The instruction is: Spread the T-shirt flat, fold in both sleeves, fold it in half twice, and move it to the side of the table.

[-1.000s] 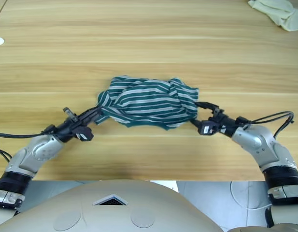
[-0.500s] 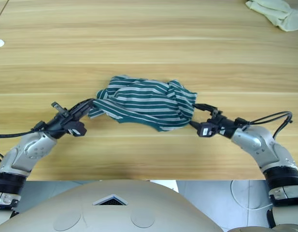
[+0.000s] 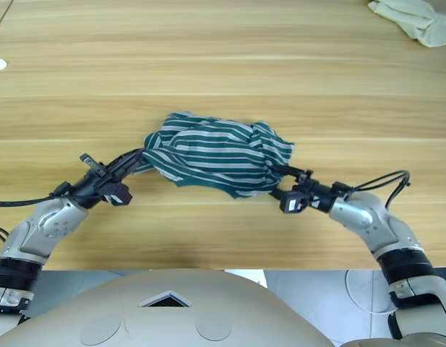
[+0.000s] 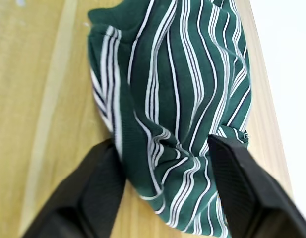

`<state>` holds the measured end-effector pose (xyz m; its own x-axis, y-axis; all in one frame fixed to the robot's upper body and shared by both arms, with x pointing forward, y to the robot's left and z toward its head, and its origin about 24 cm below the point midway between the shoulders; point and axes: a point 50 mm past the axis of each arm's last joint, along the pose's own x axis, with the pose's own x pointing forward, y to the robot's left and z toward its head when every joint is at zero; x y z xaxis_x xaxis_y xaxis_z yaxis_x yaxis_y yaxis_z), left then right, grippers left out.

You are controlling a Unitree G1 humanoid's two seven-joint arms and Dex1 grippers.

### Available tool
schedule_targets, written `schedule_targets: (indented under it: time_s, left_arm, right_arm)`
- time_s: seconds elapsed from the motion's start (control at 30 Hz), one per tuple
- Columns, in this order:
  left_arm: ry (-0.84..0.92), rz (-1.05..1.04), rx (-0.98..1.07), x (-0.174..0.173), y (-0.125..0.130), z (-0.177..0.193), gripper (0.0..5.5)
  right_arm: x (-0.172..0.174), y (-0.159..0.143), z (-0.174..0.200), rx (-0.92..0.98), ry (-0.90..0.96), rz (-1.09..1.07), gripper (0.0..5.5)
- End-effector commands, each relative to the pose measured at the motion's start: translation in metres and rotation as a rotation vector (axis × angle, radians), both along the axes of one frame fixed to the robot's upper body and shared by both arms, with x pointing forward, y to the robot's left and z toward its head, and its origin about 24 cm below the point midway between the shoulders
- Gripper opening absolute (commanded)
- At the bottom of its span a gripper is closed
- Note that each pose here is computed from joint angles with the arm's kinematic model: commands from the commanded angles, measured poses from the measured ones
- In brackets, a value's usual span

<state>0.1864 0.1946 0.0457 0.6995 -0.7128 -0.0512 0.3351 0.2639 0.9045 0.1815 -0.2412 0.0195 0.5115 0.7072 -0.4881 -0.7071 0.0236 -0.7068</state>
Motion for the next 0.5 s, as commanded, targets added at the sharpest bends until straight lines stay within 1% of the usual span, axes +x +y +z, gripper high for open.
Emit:
schedule_targets:
  time_s: [0.03,0.27,0.37,0.5]
  left_arm:
    - [0.0,0.006,-0.01,0.002,0.001,0.0,0.0]
    - [0.002,0.013,-0.014,0.001,0.003,-0.001,0.0]
    - [0.015,0.026,-0.01,0.001,0.005,-0.004,0.0]
    - [0.054,0.004,-0.039,-0.005,0.005,-0.006,0.0]
  right_arm:
    - [-0.014,-0.009,-0.015,-0.087,0.112,0.012,2.01]
    - [-0.009,-0.014,-0.01,-0.081,0.086,-0.021,0.73]
    - [-0.008,-0.014,-0.008,-0.065,0.07,-0.027,0.07]
    - [-0.001,-0.014,0.003,-0.003,0.01,-0.053,0.01]
